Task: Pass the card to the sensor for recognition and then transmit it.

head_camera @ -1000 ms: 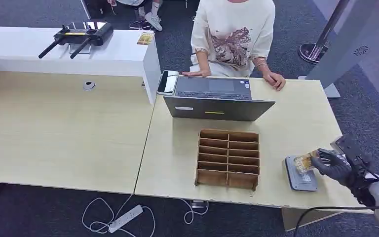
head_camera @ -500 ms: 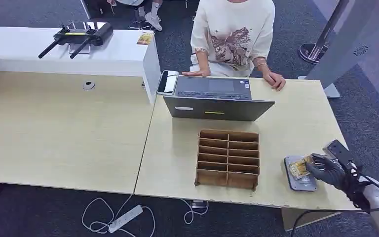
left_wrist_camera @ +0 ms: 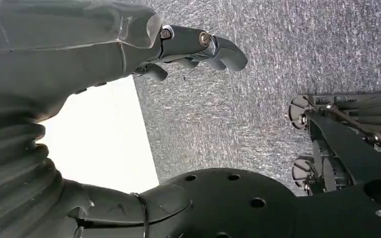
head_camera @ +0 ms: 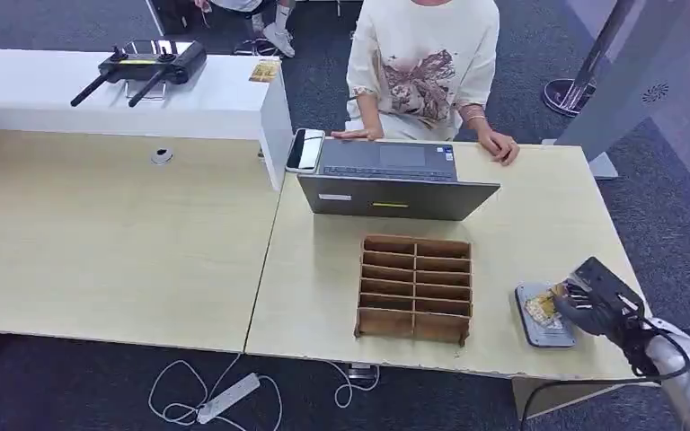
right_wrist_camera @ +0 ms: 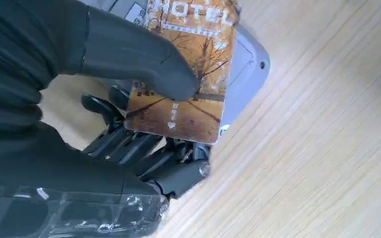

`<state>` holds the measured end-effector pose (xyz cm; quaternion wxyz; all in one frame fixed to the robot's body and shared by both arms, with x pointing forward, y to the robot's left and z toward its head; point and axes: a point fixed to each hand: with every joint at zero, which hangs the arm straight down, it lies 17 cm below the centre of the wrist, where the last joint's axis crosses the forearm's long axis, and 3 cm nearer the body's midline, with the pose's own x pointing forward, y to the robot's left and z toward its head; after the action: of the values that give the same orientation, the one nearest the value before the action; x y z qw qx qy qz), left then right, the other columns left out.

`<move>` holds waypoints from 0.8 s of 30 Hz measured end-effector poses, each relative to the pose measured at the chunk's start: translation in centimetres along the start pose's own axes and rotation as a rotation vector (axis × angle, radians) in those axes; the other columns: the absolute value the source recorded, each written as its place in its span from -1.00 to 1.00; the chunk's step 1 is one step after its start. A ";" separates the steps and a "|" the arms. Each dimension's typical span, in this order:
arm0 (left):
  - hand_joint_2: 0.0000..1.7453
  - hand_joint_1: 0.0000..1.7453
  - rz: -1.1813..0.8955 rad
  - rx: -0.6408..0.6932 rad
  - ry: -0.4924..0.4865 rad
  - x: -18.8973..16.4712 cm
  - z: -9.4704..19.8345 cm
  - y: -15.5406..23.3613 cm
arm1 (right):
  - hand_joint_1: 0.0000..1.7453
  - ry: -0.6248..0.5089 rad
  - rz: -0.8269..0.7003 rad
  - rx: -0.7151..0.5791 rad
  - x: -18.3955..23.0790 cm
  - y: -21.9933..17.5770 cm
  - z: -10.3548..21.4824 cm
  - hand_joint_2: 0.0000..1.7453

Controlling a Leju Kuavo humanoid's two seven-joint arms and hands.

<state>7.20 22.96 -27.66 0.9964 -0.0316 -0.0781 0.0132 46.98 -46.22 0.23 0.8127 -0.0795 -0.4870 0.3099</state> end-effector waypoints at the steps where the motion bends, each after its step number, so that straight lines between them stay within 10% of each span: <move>1: 1.00 -1.00 0.000 0.000 0.001 0.0 0.0 0.0 | 1.00 0.003 0.006 -0.005 0.0 0.0 -0.1 1.00; 24: 1.00 -1.00 -0.005 0.001 -0.003 0.0 0.0 0.0 | 1.00 -0.026 0.011 -0.010 0.9 0.7 -0.7 1.00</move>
<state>7.22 22.97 -27.66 0.9963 -0.0309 -0.0795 0.0107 47.61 -45.02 0.25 0.8042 -0.0823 -0.4985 0.3130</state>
